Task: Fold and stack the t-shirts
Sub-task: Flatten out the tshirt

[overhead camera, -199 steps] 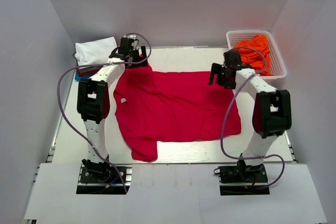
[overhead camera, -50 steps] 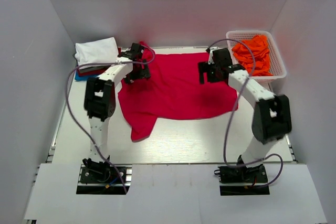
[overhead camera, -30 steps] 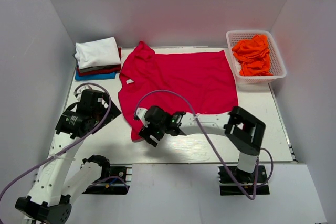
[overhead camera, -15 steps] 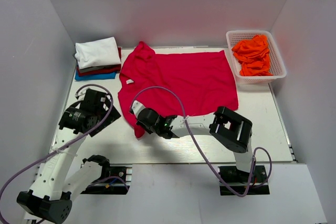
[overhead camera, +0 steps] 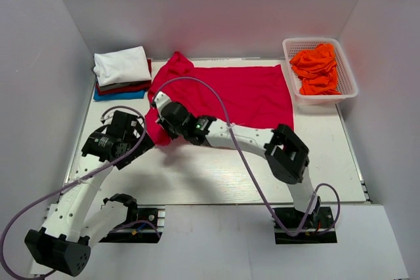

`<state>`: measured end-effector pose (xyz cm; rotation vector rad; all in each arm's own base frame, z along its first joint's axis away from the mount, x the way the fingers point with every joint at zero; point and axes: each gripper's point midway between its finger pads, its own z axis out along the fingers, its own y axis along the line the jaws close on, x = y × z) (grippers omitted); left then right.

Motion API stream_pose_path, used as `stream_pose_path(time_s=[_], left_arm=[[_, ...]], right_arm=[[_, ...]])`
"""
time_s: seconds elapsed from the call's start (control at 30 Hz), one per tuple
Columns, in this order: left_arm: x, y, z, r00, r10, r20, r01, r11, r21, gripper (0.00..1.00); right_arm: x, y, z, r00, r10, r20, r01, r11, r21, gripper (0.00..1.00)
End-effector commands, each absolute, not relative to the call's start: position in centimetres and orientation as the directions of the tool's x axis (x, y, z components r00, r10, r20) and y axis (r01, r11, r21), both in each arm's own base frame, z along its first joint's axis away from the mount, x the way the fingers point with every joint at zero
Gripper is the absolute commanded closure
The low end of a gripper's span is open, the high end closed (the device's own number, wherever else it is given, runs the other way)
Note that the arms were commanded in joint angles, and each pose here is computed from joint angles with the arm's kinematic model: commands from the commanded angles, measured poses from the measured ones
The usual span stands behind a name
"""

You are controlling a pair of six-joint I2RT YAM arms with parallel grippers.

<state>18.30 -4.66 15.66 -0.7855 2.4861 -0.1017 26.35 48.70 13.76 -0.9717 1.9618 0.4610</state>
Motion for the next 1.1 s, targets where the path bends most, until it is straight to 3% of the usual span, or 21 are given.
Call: stream_pose_path(time_s=[0.0, 0.03, 0.07, 0.1, 0.13, 0.2, 0.5, 0.73, 1.07], left_arm=[[19.5, -5.0, 15.7, -0.694, -0.543, -0.472, -0.498, 0.836, -0.231, 0.0], [19.6, -5.0, 15.4, -0.699, -0.542, -0.466, -0.5, 0.837, -0.222, 0.0], [19.8, -5.1, 15.3, -0.701, -0.541, -0.465, -0.501, 0.837, -0.219, 0.0], [20.1, -5.2, 15.0, -0.707, -0.539, -0.457, -0.504, 0.838, -0.21, 0.0], [20.5, -5.3, 15.1, -0.709, -0.533, -0.462, -0.496, 0.843, -0.21, 0.0], [20.8, -5.5, 14.6, -0.72, -0.531, -0.447, -0.497, 0.844, -0.202, 0.0], [23.6, -5.6, 14.4, -0.685, -0.534, -0.496, -0.503, 0.839, -0.208, 0.0], [28.4, -6.7, 15.9, -0.654, -0.539, -0.531, -0.5, 0.834, -0.231, 0.0], [30.1, -4.3, 13.0, -0.642, -0.545, -0.54, -0.584, 0.803, -0.117, 0.0]], right_arm=[[29.4, 48.3, 10.3, -0.408, -0.502, -0.762, -0.746, 0.665, -0.039, 1.0], [29.9, 48.2, 9.1, -0.422, -0.518, -0.744, -0.743, 0.668, -0.044, 1.0], [30.6, 49.0, 10.3, -0.416, -0.499, -0.76, -0.74, 0.672, -0.036, 0.92], [31.6, 48.5, 10.0, -0.429, -0.5, -0.752, -0.731, 0.682, -0.037, 0.64], [31.4, 48.2, 8.4, -0.452, -0.527, -0.72, -0.734, 0.678, -0.036, 0.51], [32.1, 48.1, 8.9, -0.465, -0.512, -0.722, -0.728, 0.686, -0.017, 0.35], [28.2, 45.2, 11.2, -0.558, -0.419, -0.717, -0.7, 0.701, 0.136, 0.31], [26.0, 46.4, 9.9, -0.613, -0.427, -0.665, -0.713, 0.662, 0.233, 0.37], [25.1, 48.3, 7.8, -0.677, -0.411, -0.61, -0.684, 0.658, 0.315, 0.42]])
